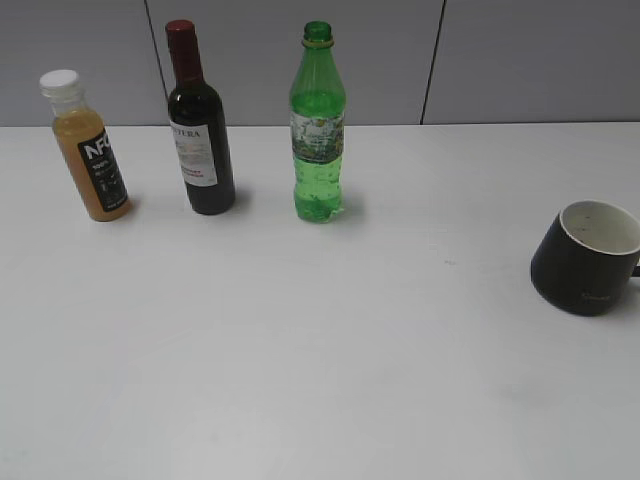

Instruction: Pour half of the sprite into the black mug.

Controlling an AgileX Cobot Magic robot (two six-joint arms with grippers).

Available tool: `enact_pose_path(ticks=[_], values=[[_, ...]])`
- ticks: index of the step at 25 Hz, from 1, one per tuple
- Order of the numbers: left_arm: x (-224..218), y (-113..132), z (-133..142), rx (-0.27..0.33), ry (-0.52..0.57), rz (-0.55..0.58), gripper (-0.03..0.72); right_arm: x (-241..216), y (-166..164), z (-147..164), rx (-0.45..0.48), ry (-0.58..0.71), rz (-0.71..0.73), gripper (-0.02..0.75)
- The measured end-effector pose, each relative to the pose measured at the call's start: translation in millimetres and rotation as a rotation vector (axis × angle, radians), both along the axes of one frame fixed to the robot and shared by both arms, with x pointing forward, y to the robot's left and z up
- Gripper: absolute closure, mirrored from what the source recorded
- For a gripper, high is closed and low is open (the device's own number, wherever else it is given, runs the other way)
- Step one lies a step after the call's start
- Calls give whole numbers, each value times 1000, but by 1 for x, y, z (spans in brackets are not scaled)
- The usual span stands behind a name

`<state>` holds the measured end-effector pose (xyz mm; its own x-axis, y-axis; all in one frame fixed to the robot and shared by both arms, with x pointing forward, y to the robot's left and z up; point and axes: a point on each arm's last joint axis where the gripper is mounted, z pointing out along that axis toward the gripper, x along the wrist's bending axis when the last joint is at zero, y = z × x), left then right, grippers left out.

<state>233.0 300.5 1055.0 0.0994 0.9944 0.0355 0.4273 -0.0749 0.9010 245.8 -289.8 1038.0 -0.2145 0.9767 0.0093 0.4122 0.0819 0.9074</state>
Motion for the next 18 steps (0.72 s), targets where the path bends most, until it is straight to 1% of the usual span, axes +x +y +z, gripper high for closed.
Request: enact_pose_path(ticks=[18], values=[[0,0,0,0,0,0,452,0,0,0,0,0,0,151]])
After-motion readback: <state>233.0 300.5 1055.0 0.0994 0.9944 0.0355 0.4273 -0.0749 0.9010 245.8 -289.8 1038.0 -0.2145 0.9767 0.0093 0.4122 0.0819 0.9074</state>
